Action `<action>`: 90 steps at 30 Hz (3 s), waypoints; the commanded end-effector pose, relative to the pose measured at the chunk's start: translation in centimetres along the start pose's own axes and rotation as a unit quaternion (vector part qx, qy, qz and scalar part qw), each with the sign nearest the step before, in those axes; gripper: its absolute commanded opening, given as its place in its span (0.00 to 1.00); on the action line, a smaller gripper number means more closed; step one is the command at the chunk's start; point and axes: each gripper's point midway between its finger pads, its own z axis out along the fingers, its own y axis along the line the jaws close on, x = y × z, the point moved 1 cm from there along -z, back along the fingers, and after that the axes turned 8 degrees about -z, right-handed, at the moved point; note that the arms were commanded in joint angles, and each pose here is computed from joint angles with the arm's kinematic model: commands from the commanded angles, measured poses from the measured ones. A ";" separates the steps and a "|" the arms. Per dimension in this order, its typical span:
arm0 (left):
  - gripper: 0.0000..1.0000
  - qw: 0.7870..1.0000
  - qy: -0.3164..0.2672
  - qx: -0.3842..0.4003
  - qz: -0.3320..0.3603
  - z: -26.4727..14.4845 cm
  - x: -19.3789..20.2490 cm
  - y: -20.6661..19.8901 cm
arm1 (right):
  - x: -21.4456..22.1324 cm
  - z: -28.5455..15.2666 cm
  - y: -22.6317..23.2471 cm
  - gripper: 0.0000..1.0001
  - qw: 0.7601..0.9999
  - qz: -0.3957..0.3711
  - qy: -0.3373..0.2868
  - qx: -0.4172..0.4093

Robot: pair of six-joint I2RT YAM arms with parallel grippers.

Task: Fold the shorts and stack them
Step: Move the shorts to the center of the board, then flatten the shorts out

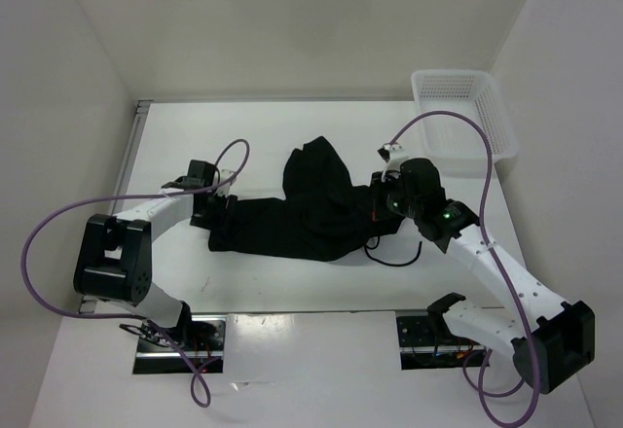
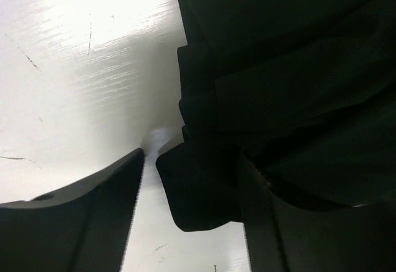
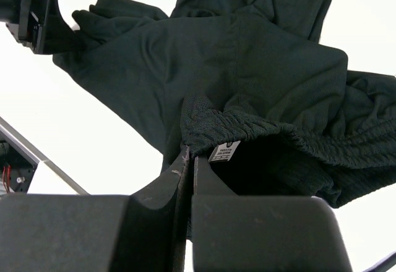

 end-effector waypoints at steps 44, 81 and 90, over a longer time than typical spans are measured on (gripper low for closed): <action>0.00 0.830 -0.525 -0.163 -0.092 -42.8 -18.2 5.9 | -28.2 -20.5 7.4 0.00 0.915 -0.129 -0.380 -0.044; 0.79 0.992 0.013 0.118 0.032 -5.4 -12.8 -7.3 | -15.0 12.4 -17.4 0.84 0.979 -0.034 -0.011 0.200; 0.81 0.975 0.141 0.153 0.084 -0.1 -2.7 -11.9 | -12.0 16.6 -17.0 0.84 0.990 -0.026 0.039 0.133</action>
